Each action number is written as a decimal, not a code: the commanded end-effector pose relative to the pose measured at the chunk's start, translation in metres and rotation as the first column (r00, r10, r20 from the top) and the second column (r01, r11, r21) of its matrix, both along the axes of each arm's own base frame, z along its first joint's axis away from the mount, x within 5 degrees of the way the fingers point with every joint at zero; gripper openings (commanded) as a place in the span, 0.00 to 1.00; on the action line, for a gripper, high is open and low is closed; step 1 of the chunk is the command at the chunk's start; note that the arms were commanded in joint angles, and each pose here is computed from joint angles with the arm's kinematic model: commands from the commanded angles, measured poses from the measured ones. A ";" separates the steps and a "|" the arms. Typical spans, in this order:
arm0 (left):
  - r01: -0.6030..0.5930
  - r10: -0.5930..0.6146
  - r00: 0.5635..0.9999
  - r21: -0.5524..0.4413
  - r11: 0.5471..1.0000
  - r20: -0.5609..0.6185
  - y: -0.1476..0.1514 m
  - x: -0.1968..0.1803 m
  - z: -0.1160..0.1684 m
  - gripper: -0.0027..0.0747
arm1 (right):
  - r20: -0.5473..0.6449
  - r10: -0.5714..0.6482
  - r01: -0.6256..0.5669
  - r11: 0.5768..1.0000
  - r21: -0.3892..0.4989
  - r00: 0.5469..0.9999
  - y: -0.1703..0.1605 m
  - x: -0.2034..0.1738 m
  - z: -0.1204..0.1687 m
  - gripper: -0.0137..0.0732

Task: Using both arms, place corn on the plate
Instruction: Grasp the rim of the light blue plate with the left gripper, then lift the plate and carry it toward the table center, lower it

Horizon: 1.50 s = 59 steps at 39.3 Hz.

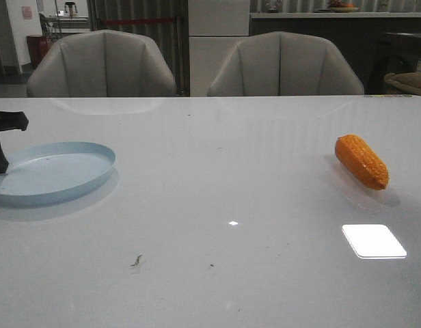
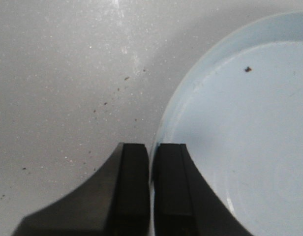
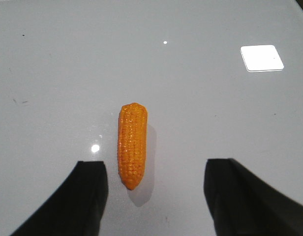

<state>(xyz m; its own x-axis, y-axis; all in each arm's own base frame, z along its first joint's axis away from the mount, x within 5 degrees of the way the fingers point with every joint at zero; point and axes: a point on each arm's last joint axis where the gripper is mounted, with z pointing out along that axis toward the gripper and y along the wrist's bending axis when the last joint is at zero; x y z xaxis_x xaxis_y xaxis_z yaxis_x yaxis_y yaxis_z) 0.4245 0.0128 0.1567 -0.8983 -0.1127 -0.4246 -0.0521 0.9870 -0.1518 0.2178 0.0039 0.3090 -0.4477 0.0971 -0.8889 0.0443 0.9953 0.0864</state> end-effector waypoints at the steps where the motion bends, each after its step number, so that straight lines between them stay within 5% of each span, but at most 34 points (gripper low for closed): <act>1: -0.032 0.032 0.989 -0.005 0.999 0.147 0.001 0.009 0.036 0.16 | 0.118 0.010 -0.010 1.000 -0.005 0.993 0.001 0.003 0.019 0.77; 14: -0.033 0.047 0.974 -0.065 0.997 0.220 -0.002 0.025 0.074 0.16 | 0.118 0.010 -0.010 1.000 -0.005 0.993 0.001 0.003 0.019 0.77; 24: -0.031 0.123 0.942 -0.283 0.959 0.313 -0.018 0.040 0.128 0.16 | 0.118 0.010 -0.010 1.000 -0.005 0.993 0.001 0.003 0.019 0.77; 32: 0.056 0.084 0.923 -0.348 0.936 0.376 -0.053 0.044 0.157 0.16 | 0.118 0.010 -0.010 1.000 -0.005 0.993 0.001 0.003 0.019 0.77; 46: 0.237 -0.088 0.918 -0.357 0.903 0.387 -0.144 0.028 0.161 0.16 | 0.118 0.010 -0.010 1.000 -0.005 0.993 0.001 0.003 0.019 0.77; 59: 0.324 -0.209 0.915 -0.320 0.890 0.345 -0.181 0.016 0.149 0.16 | 0.118 0.010 -0.010 1.000 -0.005 0.993 0.001 0.003 0.019 0.77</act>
